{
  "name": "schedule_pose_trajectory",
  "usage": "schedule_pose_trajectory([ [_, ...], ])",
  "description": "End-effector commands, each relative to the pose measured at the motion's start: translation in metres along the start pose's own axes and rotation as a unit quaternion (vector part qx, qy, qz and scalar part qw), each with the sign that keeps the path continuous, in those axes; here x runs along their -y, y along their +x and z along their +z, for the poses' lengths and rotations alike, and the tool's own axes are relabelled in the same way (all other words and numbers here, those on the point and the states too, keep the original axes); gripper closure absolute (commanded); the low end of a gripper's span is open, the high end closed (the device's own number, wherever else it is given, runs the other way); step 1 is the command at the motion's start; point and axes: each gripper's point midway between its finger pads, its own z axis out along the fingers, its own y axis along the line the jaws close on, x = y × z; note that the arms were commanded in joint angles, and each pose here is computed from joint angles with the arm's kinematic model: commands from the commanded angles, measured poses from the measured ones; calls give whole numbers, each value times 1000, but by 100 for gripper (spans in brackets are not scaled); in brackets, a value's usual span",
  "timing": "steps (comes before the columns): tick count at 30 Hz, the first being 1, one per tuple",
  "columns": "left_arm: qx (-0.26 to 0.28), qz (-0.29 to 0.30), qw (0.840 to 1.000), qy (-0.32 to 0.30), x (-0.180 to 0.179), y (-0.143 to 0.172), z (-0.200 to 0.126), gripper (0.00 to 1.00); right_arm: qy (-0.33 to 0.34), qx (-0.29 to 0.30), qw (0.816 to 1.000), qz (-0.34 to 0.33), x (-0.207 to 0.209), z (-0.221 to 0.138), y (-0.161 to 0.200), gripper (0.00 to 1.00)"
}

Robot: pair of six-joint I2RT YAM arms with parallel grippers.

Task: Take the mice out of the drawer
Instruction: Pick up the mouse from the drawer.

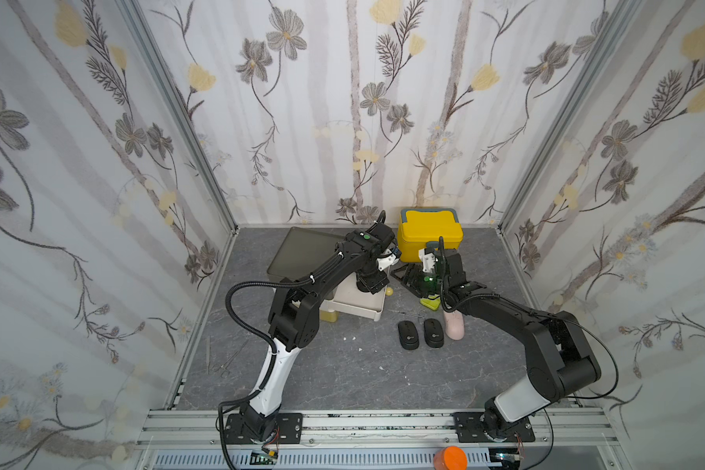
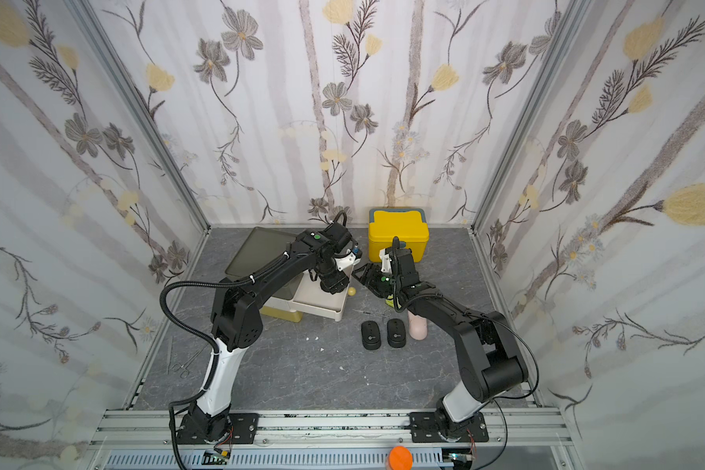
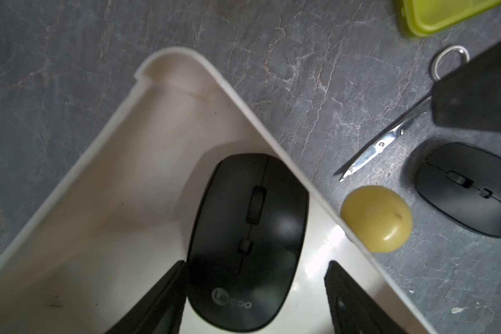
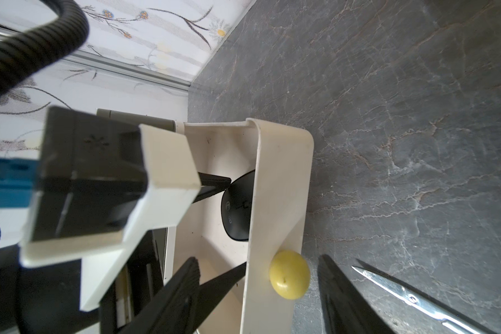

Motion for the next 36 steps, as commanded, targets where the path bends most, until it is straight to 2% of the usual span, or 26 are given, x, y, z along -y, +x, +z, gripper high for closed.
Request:
schedule_pose_trajectory([
  [1,-18,0,1000,-1,0,6,8,24,-6,-2,1000,7,1,4,1,37],
  [10,-17,-4,1000,-21,-9,3,15,23,-14,4,1000,8,-2,1,0,37],
  [15,13,-24,999,-27,-11,-8,5,27,-15,7,1000,9,-2,0,-1,37],
  [23,-14,-51,998,-27,-9,5,23,30,-14,9,1000,8,-1,0,-1,37],
  [27,-19,-52,998,-38,-13,7,26,35,-14,9,1000,8,-1,0,-1,38],
  [35,4,-71,996,-48,-19,-5,13,43,-15,11,1000,8,0,-1,-2,37],
  [36,8,-76,996,-48,-19,-7,9,44,-26,18,1000,0,-10,-8,-5,37],
])
